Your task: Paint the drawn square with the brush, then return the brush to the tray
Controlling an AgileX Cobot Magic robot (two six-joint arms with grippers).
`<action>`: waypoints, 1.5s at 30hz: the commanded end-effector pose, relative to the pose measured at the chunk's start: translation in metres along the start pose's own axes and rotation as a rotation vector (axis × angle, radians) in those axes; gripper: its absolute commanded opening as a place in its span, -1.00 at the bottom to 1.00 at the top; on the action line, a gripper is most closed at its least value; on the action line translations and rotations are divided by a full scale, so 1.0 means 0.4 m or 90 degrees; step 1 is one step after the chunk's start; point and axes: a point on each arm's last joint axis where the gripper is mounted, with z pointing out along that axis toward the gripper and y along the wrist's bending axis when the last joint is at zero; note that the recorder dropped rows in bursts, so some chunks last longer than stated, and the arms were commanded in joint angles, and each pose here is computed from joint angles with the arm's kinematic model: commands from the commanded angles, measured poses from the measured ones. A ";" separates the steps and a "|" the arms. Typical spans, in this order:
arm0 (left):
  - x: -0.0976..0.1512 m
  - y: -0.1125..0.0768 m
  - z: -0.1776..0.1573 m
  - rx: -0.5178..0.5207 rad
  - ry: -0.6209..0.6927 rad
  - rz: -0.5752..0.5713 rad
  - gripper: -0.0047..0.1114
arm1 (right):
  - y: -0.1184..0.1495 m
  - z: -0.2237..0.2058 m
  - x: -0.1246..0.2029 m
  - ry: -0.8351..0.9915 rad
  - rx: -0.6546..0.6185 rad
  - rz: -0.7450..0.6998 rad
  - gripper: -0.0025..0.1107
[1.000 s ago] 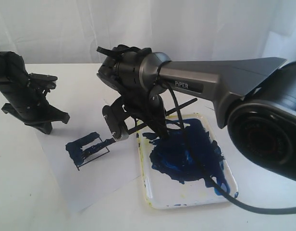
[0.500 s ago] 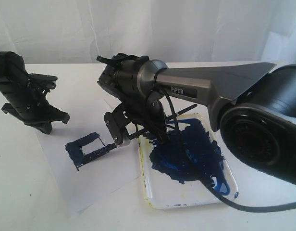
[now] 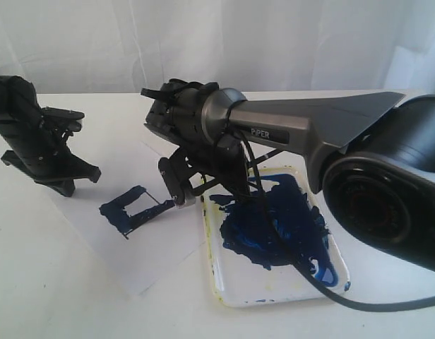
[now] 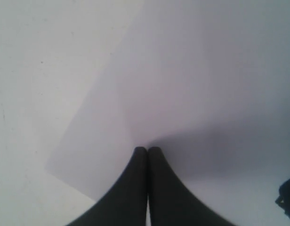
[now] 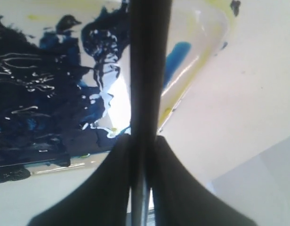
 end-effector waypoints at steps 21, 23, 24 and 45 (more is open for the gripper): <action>0.016 0.006 0.018 -0.004 0.036 0.025 -0.92 | 0.012 0.002 -0.012 -0.021 -0.027 0.004 -0.96; 0.016 0.006 0.018 -0.004 0.035 0.025 -0.92 | 0.015 -0.003 -0.019 -0.023 -0.025 -0.001 -0.96; 0.016 0.006 0.018 -0.004 0.035 0.025 -0.92 | 0.015 -0.004 -0.021 -0.023 -0.024 -0.004 -0.96; 0.017 0.006 0.018 -0.003 0.038 0.033 -0.92 | -0.023 -0.034 0.034 0.062 0.071 0.038 -0.96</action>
